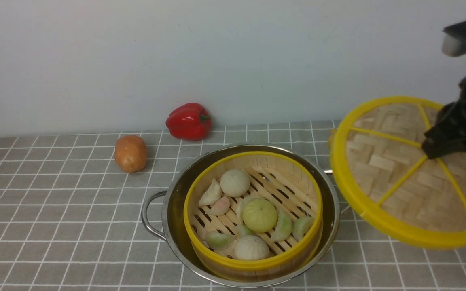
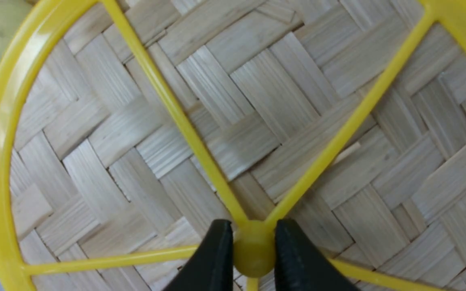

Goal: Place the steamer in the pot on the grey tablecloth, and put the lid on the steamer.
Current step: 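Place the bamboo steamer lid onto the steamer basket in the pot with the right gripper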

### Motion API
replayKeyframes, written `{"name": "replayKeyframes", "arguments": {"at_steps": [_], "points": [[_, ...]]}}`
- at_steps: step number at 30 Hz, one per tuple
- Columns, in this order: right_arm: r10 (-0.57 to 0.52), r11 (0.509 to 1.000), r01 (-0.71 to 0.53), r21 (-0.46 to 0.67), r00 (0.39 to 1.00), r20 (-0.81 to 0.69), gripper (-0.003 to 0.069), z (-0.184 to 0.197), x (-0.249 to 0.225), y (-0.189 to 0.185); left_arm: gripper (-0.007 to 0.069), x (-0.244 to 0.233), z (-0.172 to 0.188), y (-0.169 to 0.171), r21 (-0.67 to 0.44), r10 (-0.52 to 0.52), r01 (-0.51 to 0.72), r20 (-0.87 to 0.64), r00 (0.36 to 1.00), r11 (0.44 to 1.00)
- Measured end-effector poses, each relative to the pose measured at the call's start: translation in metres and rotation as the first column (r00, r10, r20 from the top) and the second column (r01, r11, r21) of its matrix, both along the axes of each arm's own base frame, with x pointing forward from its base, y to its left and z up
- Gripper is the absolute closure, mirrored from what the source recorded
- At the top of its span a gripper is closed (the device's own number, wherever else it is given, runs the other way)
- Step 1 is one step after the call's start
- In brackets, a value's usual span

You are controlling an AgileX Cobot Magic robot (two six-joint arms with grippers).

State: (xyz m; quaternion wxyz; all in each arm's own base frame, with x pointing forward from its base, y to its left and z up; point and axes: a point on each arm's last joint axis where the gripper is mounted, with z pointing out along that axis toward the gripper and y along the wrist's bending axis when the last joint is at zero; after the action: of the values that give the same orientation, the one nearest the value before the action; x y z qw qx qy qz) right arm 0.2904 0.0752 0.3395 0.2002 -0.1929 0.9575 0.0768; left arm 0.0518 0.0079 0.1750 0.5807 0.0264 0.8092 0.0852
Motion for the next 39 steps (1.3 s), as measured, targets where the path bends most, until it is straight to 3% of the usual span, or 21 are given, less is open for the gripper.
{"name": "replayKeyframes", "arguments": {"at_steps": [9,16,21,23,28,33,39], "points": [[0.244,0.97,-0.243,-0.031,0.967,0.068,0.0513,0.005,0.044,0.09,0.0383,0.0,0.0,0.0,0.0,0.0,0.0,0.0,1.0,1.0],[0.479,0.877,-0.468,-0.111,0.868,0.127,0.0513,-0.003,0.061,0.153,0.0383,0.0,0.0,0.0,0.0,0.0,0.0,0.0,1.0,1.0],[0.655,0.753,-0.63,-0.192,0.746,0.122,0.0513,-0.015,0.055,0.179,0.0383,0.0,0.0,0.0,0.0,0.0,0.0,0.0,1.0,1.0],[0.738,0.671,-0.704,-0.233,0.664,0.118,0.0513,-0.017,0.049,0.188,0.0383,0.0,0.0,0.0,0.0,0.0,0.0,0.0,1.0,1.0],[0.825,0.564,-0.785,-0.257,0.551,0.129,0.0513,-0.016,0.044,0.194,0.0383,0.0,0.0,0.0,0.0,0.0,0.0,0.0,1.0,1.0],[0.831,0.555,-0.796,-0.239,0.538,0.138,0.0513,-0.016,0.043,0.196,0.0383,0.0,0.0,0.0,0.0,0.0,0.0,0.0,1.0,1.0],[0.799,0.6,-0.772,-0.21,0.591,0.113,0.0513,-0.023,0.042,0.195,0.0383,0.0,0.0,0.0,0.0,0.0,0.0,0.0,1.0,1.0]]}}
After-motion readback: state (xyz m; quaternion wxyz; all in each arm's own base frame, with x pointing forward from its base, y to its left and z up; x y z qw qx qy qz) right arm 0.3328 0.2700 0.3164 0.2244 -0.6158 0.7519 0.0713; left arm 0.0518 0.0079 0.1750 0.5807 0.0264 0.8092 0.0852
